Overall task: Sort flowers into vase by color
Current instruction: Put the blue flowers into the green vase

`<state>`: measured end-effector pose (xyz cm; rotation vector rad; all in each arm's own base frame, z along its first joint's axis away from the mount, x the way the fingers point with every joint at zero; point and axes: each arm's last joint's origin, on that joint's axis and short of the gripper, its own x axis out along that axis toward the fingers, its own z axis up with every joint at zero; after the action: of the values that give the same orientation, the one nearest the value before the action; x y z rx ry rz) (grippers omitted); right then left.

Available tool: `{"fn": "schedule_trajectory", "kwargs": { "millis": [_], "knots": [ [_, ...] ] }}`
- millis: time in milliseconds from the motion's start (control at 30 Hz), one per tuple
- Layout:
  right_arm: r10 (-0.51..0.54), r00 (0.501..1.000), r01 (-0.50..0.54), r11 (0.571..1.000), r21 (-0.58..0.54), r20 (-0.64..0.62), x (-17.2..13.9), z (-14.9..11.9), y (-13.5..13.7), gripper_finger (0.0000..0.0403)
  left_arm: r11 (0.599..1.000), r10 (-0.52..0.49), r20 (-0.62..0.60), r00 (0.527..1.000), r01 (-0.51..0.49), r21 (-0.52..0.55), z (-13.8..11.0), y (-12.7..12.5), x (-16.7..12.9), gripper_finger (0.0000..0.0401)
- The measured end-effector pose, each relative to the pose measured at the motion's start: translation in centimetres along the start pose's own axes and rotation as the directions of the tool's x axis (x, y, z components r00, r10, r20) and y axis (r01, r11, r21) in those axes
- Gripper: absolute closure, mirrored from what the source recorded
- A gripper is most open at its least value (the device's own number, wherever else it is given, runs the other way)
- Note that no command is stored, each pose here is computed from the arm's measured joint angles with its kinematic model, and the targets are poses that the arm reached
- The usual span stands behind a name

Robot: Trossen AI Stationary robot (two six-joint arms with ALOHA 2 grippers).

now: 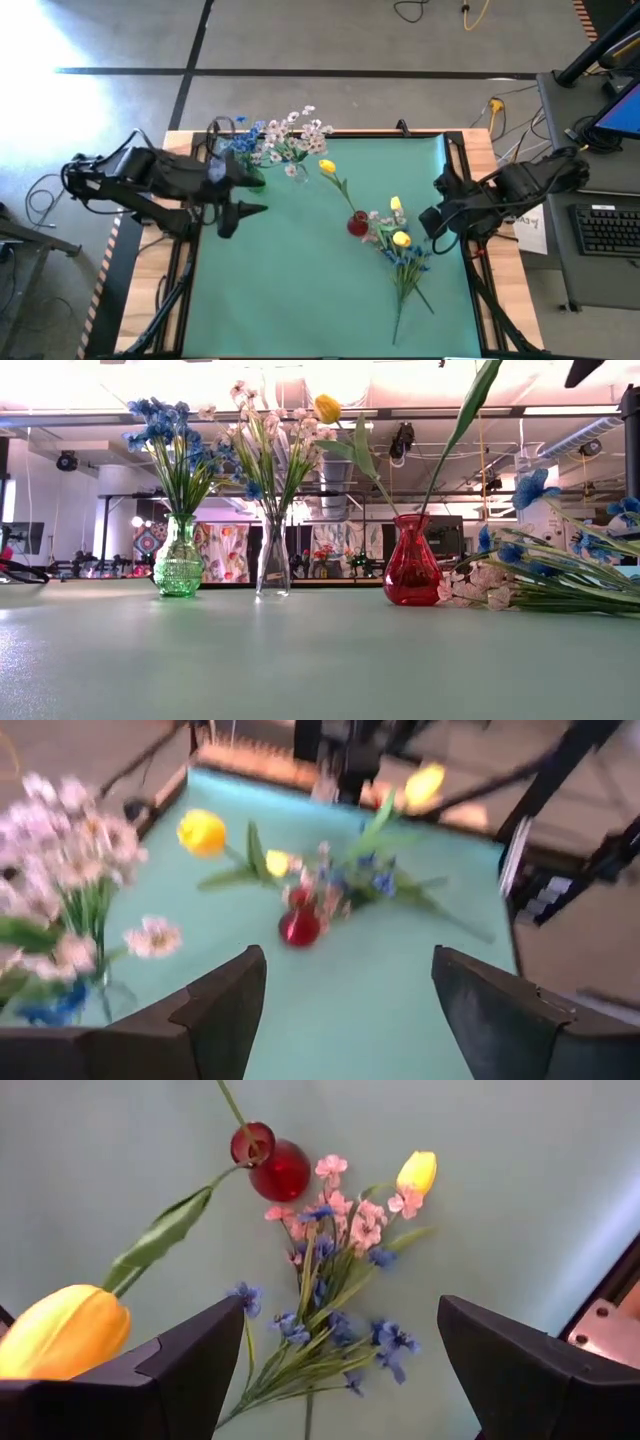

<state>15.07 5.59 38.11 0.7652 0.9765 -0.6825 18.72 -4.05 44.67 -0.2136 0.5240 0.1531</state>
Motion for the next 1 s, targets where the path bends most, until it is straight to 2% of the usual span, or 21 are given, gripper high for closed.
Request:
{"fn": "schedule_trajectory", "kwargs": {
  "millis": [167,367,533,667,800,1000],
  "knots": [
    [0.007,0.998,-0.005,0.999,0.032,-0.066,1.2,-1.5,0.4,0.0078,1.000,-0.011,-0.087,0.996,0.013,0.027,-0.8,-1.6,1.2,0.0130],
    [0.075,0.989,-0.065,0.994,0.086,-0.127,2.9,-4.3,1.5,0.0078,0.995,-0.061,-0.130,0.990,0.070,0.067,-1.6,-3.7,1.8,0.0130],
    [0.033,0.987,-0.015,0.993,0.119,-0.155,4.4,-6.8,1.9,0.0078,0.987,-0.077,-0.174,0.982,0.100,0.127,-2.3,-5.2,2.9,0.0130],
    [-0.011,0.985,0.030,0.993,0.111,-0.174,5.7,-8.5,2.3,0.0078,0.976,-0.062,-0.217,0.974,0.105,0.191,-2.9,-6.3,4.3,0.0130],
    [0.017,0.981,0.004,0.994,0.109,-0.191,7.1,-9.9,3.3,0.0078,0.976,-0.042,-0.241,0.970,0.091,0.197,-3.3,-7.0,5.8,0.0130],
    [0.043,0.952,-0.021,0.997,0.073,-0.303,9.8,-13.0,4.9,0.0078,0.968,-0.039,-0.247,0.968,0.098,0.232,-3.6,-7.7,6.9,0.0130]
  ]
}}
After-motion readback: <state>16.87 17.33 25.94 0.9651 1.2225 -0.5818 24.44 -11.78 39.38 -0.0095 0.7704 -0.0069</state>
